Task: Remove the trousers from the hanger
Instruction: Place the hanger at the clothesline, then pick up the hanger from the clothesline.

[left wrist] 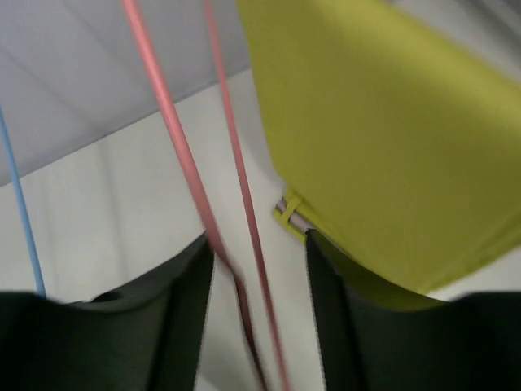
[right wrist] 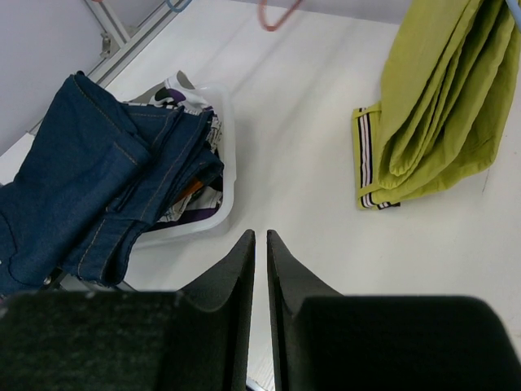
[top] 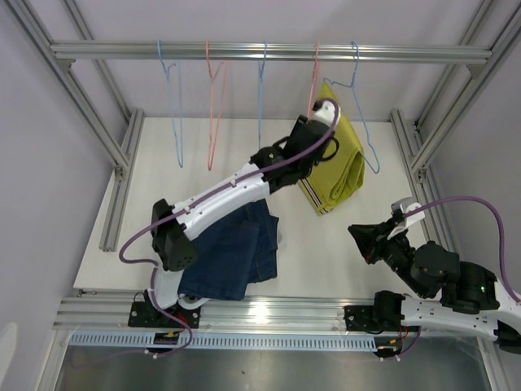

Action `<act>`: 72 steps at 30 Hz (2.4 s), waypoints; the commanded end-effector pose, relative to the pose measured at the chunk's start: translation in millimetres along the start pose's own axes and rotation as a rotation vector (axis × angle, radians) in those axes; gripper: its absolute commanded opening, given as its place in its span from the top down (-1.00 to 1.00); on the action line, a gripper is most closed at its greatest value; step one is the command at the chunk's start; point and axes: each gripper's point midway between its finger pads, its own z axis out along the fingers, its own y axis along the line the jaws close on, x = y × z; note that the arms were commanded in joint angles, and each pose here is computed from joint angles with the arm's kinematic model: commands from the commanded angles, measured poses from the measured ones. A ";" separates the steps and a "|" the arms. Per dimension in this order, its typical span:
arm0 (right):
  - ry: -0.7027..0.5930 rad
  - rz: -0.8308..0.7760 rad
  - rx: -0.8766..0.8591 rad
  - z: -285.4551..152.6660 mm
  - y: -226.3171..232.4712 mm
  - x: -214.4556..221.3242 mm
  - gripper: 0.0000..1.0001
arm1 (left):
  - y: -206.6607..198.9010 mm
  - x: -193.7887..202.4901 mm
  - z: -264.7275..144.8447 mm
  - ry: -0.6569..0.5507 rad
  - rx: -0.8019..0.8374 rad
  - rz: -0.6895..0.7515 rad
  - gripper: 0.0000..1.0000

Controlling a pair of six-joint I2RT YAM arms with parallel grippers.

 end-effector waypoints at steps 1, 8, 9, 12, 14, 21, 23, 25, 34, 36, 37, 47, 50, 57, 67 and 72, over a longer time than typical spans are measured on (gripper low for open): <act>-0.022 0.017 -0.016 -0.9 2.7 -6.8 0.72 | -6.7 19.4 -41.5 0.042 0.004 0.062 -0.19; -0.020 0.021 -0.014 -1.4 2.4 -7.2 0.72 | -10.9 78.2 -112.8 0.132 0.049 0.042 -0.55; -0.019 0.024 -0.013 -1.4 2.4 -6.9 0.72 | -3.1 76.4 -128.5 0.134 0.054 0.012 -0.59; -0.020 0.025 -0.012 -1.6 2.1 -7.6 0.73 | -1.8 89.1 -162.5 0.164 0.088 0.016 -0.64; -0.022 0.026 -0.008 -2.1 1.0 -8.1 0.73 | -8.1 85.8 -183.3 0.157 0.136 0.003 -0.67; -0.037 0.025 0.035 -1.8 -6.8 -10.9 0.73 | -25.3 0.4 -247.1 -0.159 0.537 -0.235 -0.70; -0.041 0.022 0.058 -1.6 -10.9 -11.0 0.73 | -21.2 -44.2 -263.3 -0.300 0.611 -0.301 -0.73; -0.041 0.018 0.071 -1.3 -13.3 -10.0 0.73 | -22.6 -73.1 -274.3 -0.374 0.671 -0.323 -0.77; -0.043 0.008 0.154 1.1 -25.1 -8.4 0.71 | -55.4 -144.7 -221.8 -0.436 0.824 -0.499 -0.99; -0.046 0.006 0.163 1.4 -26.5 -8.1 0.70 | -60.3 -154.3 -205.4 -0.444 0.847 -0.536 -0.99; -0.047 0.008 0.169 1.6 -27.2 -8.3 0.70 | -76.2 -143.7 -182.5 -0.398 0.848 -0.535 -0.99; -0.035 -0.003 0.210 3.5 -31.7 -4.7 0.69 | -113.5 -158.9 -101.8 -0.338 0.897 -0.656 -0.99; -0.038 0.004 0.220 2.8 -33.8 -5.1 0.68 | -110.8 -156.8 -86.6 -0.323 0.858 -0.661 -0.99; -0.039 0.003 0.226 3.3 -34.6 -4.4 0.68 | -105.1 -137.4 -43.5 -0.293 0.781 -0.665 -0.99; -0.030 -0.024 0.242 9.6 -33.2 -1.6 0.67 | -105.8 -127.5 7.0 -0.302 0.831 -0.742 -0.99; -0.003 -0.056 0.247 16.2 -31.2 4.6 0.64 | -108.8 -150.6 0.4 -0.416 1.012 -0.852 -0.98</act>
